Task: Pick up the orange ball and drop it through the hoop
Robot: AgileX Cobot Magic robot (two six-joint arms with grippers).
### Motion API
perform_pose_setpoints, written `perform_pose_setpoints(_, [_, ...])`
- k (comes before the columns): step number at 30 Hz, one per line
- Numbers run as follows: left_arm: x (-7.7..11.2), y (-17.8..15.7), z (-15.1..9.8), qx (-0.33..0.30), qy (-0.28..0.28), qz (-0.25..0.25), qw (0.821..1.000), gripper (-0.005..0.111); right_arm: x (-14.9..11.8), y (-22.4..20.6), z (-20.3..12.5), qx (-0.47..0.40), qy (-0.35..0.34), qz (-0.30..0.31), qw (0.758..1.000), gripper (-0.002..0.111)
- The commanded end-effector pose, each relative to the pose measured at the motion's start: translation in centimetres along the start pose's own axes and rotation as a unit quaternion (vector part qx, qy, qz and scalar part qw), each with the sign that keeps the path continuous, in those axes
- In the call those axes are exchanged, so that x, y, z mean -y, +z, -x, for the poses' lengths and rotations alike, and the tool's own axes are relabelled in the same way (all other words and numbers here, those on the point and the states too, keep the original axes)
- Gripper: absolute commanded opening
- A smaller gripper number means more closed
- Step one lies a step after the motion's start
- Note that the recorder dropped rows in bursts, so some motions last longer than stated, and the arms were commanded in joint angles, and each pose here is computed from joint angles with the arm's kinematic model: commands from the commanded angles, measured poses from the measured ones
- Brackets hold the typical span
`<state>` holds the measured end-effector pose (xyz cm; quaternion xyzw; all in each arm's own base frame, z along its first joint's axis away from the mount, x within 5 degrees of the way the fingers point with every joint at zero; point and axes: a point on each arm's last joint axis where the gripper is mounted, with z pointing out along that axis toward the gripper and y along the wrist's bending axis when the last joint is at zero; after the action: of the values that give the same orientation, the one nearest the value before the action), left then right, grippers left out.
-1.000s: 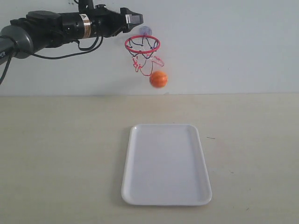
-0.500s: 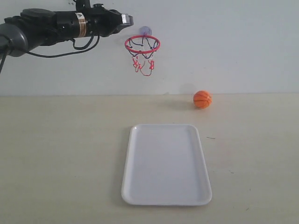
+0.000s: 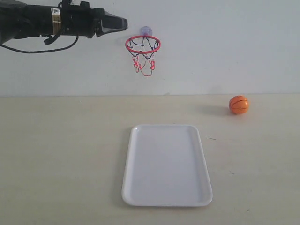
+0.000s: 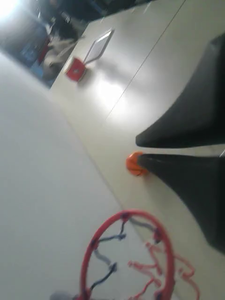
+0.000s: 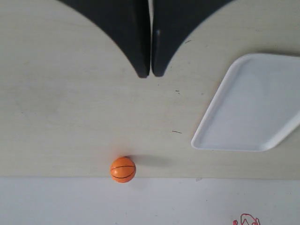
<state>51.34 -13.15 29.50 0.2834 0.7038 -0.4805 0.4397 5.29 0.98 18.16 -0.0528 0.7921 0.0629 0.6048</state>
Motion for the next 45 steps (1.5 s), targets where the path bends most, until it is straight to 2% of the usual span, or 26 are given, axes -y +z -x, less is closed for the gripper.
perform_pose_setpoints(1, [0.6, -0.4, -1.4, -0.037, -0.029, -0.039, 0.998, 0.004, 0.0, 0.0, 0.1, 0.006, -0.002, 0.001, 1.0, 0.0])
perform_pose_setpoints(3, [0.9, 0.0, -2.6, -0.051, -0.052, -0.043, 0.996, 0.004, 0.0, 0.0, 0.1, 0.007, -0.002, 0.001, 1.0, 0.0])
perform_pose_setpoints(7, [3.0, 1.0, -4.7, -0.082, -0.087, -0.057, 0.991, 0.004, 0.0, 0.0, 0.1, 0.007, -0.002, 0.001, 1.0, 0.0])
perform_pose_setpoints(14, [6.8, -0.6, -7.5, -0.113, -0.072, -0.068, 0.989, 0.004, 0.0, 0.0, 0.1, 0.007, -0.002, 0.001, 1.0, 0.0])
perform_pose_setpoints(17, [9.5, -2.2, -7.9, -0.116, -0.039, -0.073, 0.99, 0.004, 0.0, 0.0, 0.1, 0.007, -0.002, 0.001, 1.0, 0.0])
perform_pose_setpoints(19, [11.5, -3.4, -8.4, -0.117, -0.025, -0.077, 0.99, 0.004, 0.0, 0.0, 0.1, 0.007, -0.002, 0.001, 1.0, 0.0])
perform_pose_setpoints(22, [14.6, -5.2, -9.1, -0.08, -0.014, -0.086, 0.993, 0.004, 0.0, 0.0, 0.1, 0.007, -0.002, 0.001, 1.0, 0.0])
perform_pose_setpoints(23, [16.8, -6.5, -9.4, -0.043, -0.008, -0.089, 0.995, 0.004, 0.0, 0.0, 0.1, 0.007, -0.002, 0.001, 1.0, 0.0])
perform_pose_setpoints(24, [18.1, -7.3, -9.5, -0.025, 0.0, -0.09, 0.996, 0.004, 0.0, 0.0, 0.1, 0.007, -0.002, 0.001, 1.0, 0.0])
perform_pose_setpoints(25, [20.3, -8.9, -10.3, 0.011, -0.003, -0.075, 0.997, 0.004, 0.0, 0.0, 0.1, 0.007, -0.002, 0.001, 1.0, 0.0])
perform_pose_setpoints(26, [21.1, -9.5, -10.8, 0.019, -0.003, -0.064, 0.998, 0.004, 0.0, 0.0, 0.1, 0.007, -0.002, 0.001, 1.0, 0.0])
perform_pose_setpoints(27, [23.2, -10.8, -12.4, 0.024, -0.006, -0.037, 0.999, 0.004, 0.0, 0.0, 0.1, 0.007, -0.002, 0.001, 1.0, 0.0])
perform_pose_setpoints(30, [27.0, -13.2, -16.6, 0.023, -0.001, 0.01, 1.0, 0.004, 0.0, 0.0, 0.1, 0.007, -0.002, 0.001, 1.0, 0.0])
perform_pose_setpoints(32, [30.4, -15.9, -19.3, 0.086, -0.005, 0.028, 0.996, 0.004, 0.0, 0.0, 0.1, 0.007, -0.002, 0.001, 1.0, 0.0])
perform_pose_setpoints(34, [32.6, -18.0, -20.7, 0.12, 0.042, 0.021, 0.992, 0.004, 0.0, 0.0, 0.1, 0.007, -0.002, 0.001, 1.0, 0.0])
perform_pose_setpoints(37, [34.9, -19.5, -21.4, 0.142, 0.112, 0.001, 0.984, 0.004, 0.0, 0.0, 0.1, 0.007, -0.002, 0.001, 1.0, 0.0])
perform_pose_setpoints(39, [37.2, -21.1, -21.7, 0.18, 0.17, -0.028, 0.968, 0.004, 0.0, 0.0, 0.1, 0.007, -0.002, 0.001, 1.0, 0.0])
perform_pose_setpoints(45, [40.9, -23.2, -22.9, 0.227, 0.252, -0.107, 0.935, 0.004, 0.0, 0.0, 0.1, 0.007, -0.002, 0.001, 1.0, 0.0])
